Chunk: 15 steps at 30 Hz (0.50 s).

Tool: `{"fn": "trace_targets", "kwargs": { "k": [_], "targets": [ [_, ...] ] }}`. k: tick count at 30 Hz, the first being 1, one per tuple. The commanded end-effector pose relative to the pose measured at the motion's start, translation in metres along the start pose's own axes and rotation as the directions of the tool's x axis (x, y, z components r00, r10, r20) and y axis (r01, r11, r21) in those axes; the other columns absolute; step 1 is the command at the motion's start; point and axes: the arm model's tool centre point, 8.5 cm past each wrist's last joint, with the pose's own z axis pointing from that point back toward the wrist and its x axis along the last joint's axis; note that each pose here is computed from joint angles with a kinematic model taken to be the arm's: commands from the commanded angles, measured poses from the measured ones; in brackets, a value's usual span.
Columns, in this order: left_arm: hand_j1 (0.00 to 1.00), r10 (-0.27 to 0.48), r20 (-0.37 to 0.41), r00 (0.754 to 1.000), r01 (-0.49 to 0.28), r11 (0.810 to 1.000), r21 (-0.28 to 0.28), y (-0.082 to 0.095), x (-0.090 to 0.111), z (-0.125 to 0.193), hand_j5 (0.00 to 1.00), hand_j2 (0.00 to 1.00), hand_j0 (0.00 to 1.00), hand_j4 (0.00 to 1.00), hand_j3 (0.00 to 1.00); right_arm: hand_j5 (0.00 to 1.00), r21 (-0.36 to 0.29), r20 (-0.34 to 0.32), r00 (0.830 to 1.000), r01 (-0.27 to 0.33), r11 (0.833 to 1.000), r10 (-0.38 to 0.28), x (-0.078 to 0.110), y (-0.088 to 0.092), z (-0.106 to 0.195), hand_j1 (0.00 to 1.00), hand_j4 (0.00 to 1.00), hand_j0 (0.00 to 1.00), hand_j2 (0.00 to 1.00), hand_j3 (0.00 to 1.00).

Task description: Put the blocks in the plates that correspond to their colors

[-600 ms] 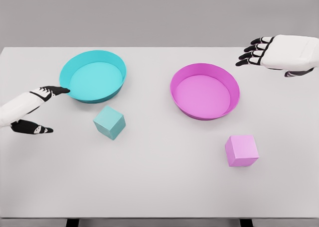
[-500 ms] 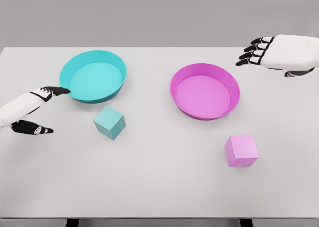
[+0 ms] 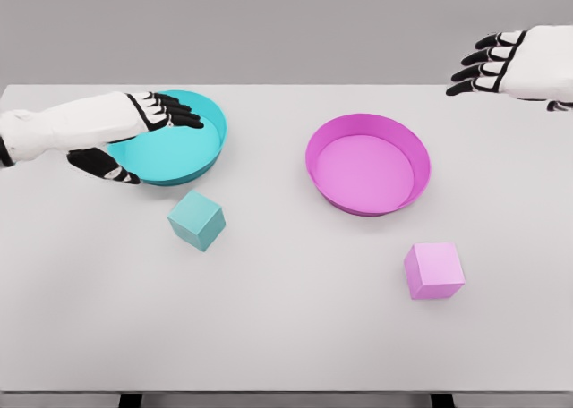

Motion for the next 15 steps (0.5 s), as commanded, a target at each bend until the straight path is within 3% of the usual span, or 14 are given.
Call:
{"fn": "trace_targets", "kwargs": {
  "k": [1,5,10,12,15],
  "targets": [
    [1.00,0.131,0.088,0.987,-0.123,0.988,-0.089,-0.041,0.013,-0.022,1.00,1.00,1.00,1.00,1.00,1.00,0.034,0.056,0.998,0.002,0.999,-0.004,0.016,0.010,-0.011,1.00,1.00,1.00,1.00,1.00],
    [1.00,0.150,0.195,0.969,-0.128,0.984,-0.121,-0.013,0.027,-0.047,1.00,1.00,1.00,1.00,1.00,1.00,0.090,0.118,0.992,0.025,0.996,-0.035,0.031,0.030,-0.027,1.00,1.00,1.00,1.00,1.00],
    [1.00,0.161,0.241,0.957,-0.116,0.975,-0.188,-0.009,0.037,-0.062,1.00,1.00,1.00,1.00,1.00,1.00,0.111,0.145,0.988,0.032,0.993,-0.048,0.038,0.038,-0.035,1.00,1.00,1.00,1.00,1.00],
    [1.00,0.182,0.138,0.974,-0.150,0.966,-0.212,-0.007,0.035,-0.065,1.00,1.00,1.00,1.00,1.00,1.00,0.121,0.156,0.986,0.035,0.992,-0.053,0.041,0.041,-0.038,1.00,1.00,1.00,1.00,1.00],
    [1.00,0.164,0.058,0.985,-0.146,0.960,-0.240,-0.009,0.037,-0.063,1.00,1.00,1.00,1.00,1.00,1.00,0.133,0.176,0.982,0.039,0.990,-0.063,0.046,0.046,-0.043,1.00,1.00,1.00,1.00,1.00]
  ]
}}
